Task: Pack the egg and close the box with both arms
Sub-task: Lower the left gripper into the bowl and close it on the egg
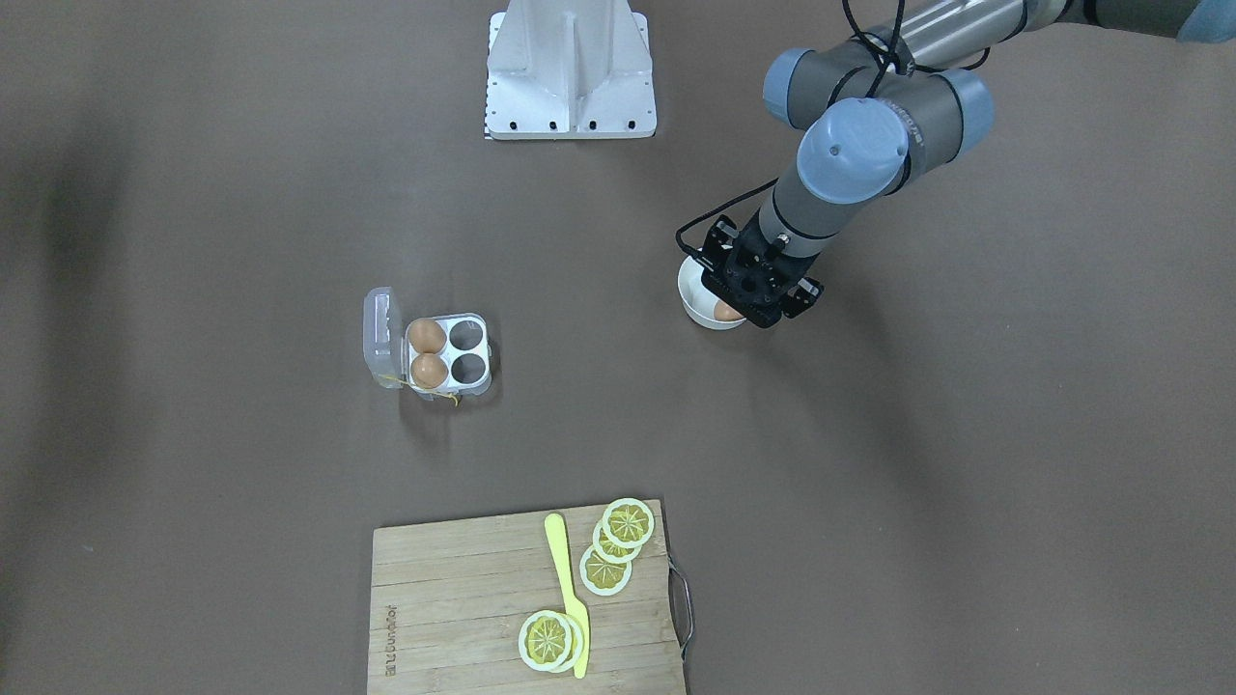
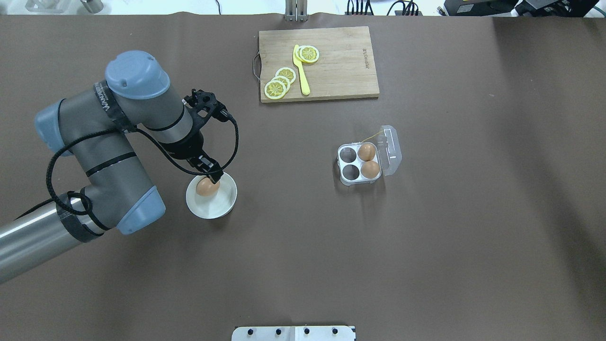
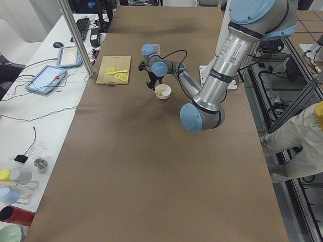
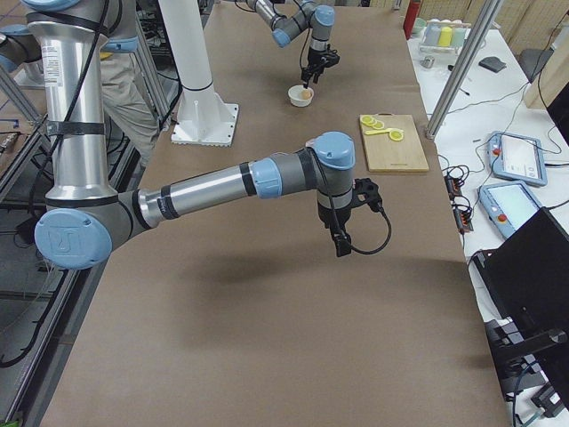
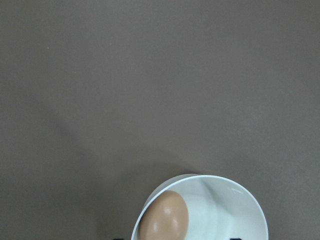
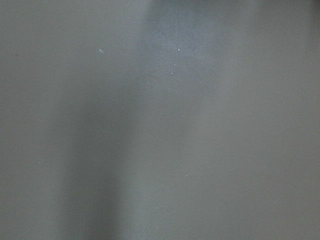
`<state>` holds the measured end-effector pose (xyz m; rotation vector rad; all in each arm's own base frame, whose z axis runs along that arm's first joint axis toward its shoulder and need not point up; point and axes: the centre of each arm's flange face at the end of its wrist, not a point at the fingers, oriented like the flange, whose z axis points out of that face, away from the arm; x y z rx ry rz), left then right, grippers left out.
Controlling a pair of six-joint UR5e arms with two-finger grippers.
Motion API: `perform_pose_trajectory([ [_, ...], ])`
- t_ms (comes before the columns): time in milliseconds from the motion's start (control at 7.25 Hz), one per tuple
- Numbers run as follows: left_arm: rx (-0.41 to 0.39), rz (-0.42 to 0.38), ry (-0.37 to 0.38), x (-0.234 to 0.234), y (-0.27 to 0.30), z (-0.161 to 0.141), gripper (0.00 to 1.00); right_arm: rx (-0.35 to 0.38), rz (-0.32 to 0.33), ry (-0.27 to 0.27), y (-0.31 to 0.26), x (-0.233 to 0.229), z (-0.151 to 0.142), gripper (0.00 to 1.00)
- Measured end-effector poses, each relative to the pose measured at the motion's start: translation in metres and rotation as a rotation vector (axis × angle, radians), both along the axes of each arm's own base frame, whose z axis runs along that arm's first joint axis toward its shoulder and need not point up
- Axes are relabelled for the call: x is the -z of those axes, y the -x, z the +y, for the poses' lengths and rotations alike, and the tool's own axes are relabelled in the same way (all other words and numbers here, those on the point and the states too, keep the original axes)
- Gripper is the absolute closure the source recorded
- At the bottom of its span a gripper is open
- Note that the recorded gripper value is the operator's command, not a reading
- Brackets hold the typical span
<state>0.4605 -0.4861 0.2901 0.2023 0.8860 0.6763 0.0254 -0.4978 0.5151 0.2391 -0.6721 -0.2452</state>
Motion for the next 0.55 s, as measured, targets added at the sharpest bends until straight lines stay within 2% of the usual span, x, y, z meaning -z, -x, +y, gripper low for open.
perform_pose_trajectory([
  [552,-0.004,-0.011,0.001,-0.0046,-0.0058,-0.0043,0.27,-0.001,-0.002,-0.005,-0.0004,0.0027,0.0004,0.00],
])
